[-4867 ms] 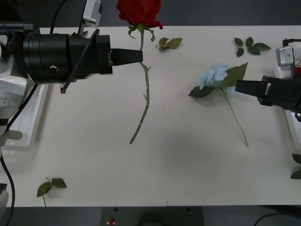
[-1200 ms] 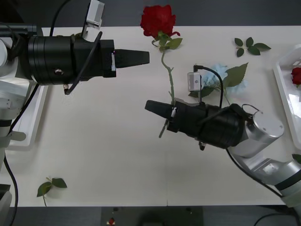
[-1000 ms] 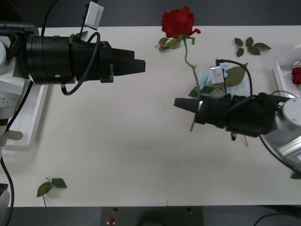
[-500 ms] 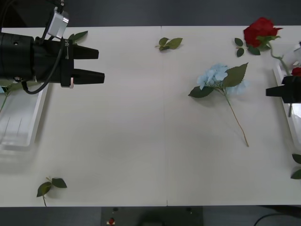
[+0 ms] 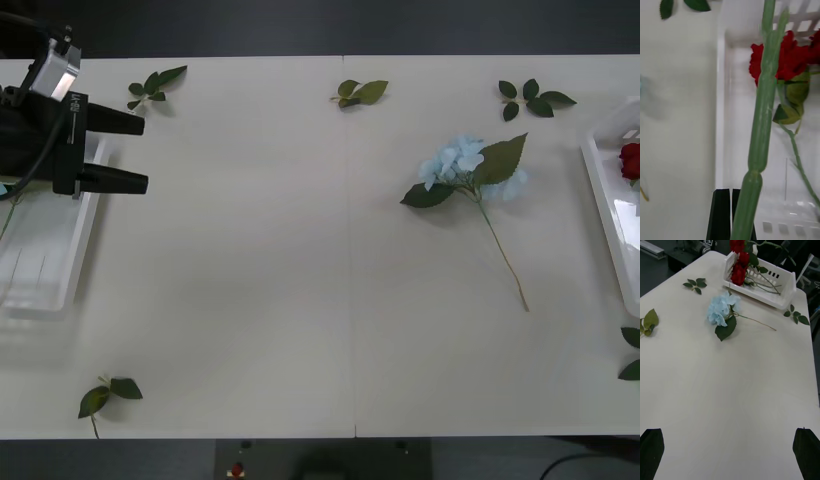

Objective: Put the red flowers into the right box and the blue flowers into the left box

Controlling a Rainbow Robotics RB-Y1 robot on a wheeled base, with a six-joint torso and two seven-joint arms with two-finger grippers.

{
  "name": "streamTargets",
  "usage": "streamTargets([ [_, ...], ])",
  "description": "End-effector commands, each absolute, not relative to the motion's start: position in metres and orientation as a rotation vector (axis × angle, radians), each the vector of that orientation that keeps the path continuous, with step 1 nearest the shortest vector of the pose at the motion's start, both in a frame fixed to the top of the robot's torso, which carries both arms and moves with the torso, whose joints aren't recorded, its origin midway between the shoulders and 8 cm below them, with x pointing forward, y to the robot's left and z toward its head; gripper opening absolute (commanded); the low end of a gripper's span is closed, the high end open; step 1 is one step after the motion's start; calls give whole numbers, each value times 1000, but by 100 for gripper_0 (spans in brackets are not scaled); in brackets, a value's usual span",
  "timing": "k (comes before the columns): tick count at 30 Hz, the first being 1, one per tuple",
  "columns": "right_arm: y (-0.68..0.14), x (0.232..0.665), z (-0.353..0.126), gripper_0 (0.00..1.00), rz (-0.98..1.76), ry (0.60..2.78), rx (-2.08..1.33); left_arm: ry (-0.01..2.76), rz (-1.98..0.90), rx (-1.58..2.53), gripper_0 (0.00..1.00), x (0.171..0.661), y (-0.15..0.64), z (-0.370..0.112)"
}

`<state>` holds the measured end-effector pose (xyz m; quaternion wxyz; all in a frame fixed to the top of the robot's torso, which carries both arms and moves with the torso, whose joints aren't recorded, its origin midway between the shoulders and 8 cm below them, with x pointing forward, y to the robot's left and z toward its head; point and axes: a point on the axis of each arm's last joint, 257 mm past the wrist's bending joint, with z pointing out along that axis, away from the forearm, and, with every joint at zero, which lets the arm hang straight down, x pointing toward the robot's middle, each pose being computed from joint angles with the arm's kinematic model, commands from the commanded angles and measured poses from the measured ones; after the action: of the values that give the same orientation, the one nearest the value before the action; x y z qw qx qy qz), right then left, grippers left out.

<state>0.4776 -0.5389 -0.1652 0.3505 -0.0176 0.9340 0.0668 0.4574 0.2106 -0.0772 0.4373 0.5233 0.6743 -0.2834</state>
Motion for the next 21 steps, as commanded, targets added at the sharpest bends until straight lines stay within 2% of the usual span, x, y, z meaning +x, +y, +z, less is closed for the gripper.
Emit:
streamTargets([
  [1, -575, 477, -165, 0, 59, 2402, -75, 1677, -667, 1347, 100, 451, 233, -74],
  [21, -657, 468, -225, 0, -186, 2354, 134, 1714, -657, 1309, 100, 453, 255, -67],
])
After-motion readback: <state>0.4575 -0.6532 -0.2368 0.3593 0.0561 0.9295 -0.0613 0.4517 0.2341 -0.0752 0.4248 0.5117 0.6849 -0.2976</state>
